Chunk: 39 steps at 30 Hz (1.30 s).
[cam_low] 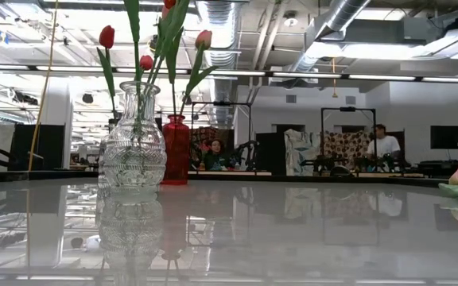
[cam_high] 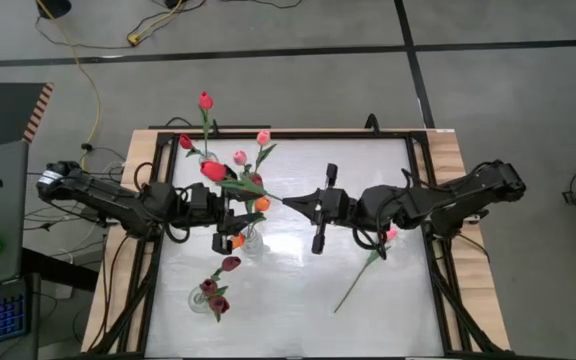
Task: Sort flowers into vase by color
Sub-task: Put the red tulip into the top transparent vase
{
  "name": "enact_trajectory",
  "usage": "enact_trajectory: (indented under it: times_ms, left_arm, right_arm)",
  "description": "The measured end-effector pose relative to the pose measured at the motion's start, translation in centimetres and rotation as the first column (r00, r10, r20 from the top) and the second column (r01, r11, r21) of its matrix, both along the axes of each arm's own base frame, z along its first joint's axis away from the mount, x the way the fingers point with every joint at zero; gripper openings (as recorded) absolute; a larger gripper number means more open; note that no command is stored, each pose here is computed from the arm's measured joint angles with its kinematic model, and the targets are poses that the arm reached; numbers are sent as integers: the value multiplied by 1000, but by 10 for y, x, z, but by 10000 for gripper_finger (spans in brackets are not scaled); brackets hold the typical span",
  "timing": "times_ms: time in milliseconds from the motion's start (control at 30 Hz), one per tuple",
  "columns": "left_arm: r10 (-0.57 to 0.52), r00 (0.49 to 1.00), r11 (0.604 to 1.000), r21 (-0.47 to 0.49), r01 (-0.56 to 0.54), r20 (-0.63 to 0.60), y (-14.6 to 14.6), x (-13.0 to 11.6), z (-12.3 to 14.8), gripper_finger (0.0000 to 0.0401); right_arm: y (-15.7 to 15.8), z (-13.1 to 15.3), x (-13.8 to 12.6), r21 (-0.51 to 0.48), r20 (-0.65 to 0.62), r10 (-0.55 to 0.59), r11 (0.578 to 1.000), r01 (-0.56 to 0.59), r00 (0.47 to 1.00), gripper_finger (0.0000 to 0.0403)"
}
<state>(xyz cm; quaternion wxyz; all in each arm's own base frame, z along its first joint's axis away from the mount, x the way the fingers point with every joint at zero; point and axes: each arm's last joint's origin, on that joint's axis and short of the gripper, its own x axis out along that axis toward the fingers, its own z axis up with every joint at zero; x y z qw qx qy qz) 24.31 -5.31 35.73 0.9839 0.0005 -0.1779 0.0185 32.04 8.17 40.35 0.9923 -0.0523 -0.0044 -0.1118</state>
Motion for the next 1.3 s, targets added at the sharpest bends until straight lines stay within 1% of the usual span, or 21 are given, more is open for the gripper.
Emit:
enact_trajectory:
  times_ms: [200, 467, 533, 833, 1100, 1300]
  left_arm:
    - [-14, 1000, 999, 38, 14, 19, -2, 3, 4, 178]
    - [5, 999, 999, 39, -7, 52, 1, 2, 9, 178]
    - [15, 999, 999, 44, -17, 50, 2, 2, 9, 178]
    - [24, 999, 999, 27, -25, 43, 6, 3, 8, 178]
    - [24, 999, 999, 25, -25, 43, 6, 3, 8, 178]
    - [47, 998, 999, 26, -48, 50, 11, 4, 9, 178]
  right_arm:
    - [1, -2, 5, -5, 18, 10, 1000, -10, 1000, 19]
    - [-2, -7, 14, -9, 21, 4, 1000, -3, 1000, 19]
    - [-1, -9, 15, -13, 15, 20, 1000, -19, 1000, 19]
    - [-1, -6, 15, -6, 45, 26, 1000, -26, 999, 19]
    - [-1, -6, 15, -6, 43, 26, 1000, -26, 999, 18]
    - [-1, -6, 15, -6, 42, 26, 1000, -26, 999, 21]
